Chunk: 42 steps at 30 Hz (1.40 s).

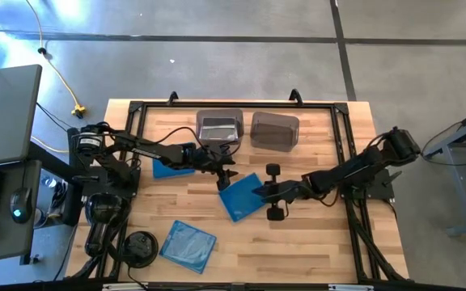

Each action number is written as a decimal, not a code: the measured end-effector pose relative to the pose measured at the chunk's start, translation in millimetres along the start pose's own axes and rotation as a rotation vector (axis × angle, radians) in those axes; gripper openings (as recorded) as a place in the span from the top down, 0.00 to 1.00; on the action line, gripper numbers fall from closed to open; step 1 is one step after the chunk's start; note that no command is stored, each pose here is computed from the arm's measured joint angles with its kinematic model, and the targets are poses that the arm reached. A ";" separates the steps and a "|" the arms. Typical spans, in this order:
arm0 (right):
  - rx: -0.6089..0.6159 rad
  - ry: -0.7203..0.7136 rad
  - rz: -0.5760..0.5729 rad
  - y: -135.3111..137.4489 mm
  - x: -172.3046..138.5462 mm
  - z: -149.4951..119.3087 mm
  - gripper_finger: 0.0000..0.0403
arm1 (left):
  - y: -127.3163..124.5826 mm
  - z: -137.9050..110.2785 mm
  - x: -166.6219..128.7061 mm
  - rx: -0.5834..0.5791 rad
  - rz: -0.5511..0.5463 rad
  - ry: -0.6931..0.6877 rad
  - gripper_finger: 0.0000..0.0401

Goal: Pick & place jewel cases by type
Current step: Put the bottom right blue CD case into the right black bin

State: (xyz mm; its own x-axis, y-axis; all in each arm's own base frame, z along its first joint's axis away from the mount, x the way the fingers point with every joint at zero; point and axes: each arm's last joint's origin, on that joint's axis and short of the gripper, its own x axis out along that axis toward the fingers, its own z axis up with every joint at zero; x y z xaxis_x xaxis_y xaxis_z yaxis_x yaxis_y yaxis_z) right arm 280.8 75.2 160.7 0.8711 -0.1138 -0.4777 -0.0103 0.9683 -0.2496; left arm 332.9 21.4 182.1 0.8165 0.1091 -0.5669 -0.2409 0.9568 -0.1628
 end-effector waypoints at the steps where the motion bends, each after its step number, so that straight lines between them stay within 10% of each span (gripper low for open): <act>1: 0.010 -0.005 0.006 0.5 -1.0 1.0 1.00 | 0.0 0.0 0.0 0.000 0.000 0.000 0.48; 42: -0.010 0.031 0.027 4.8 -3.1 -2.6 1.00 | 0.0 0.0 0.0 0.000 0.000 0.000 0.48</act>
State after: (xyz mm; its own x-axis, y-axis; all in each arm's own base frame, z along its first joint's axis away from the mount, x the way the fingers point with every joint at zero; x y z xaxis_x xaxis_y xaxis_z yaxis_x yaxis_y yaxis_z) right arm 276.8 79.7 158.8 0.8549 -0.0951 -0.5100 -0.0382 0.9689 -0.2447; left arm 332.9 21.4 182.1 0.8165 0.1091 -0.5669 -0.2409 0.9568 -0.1628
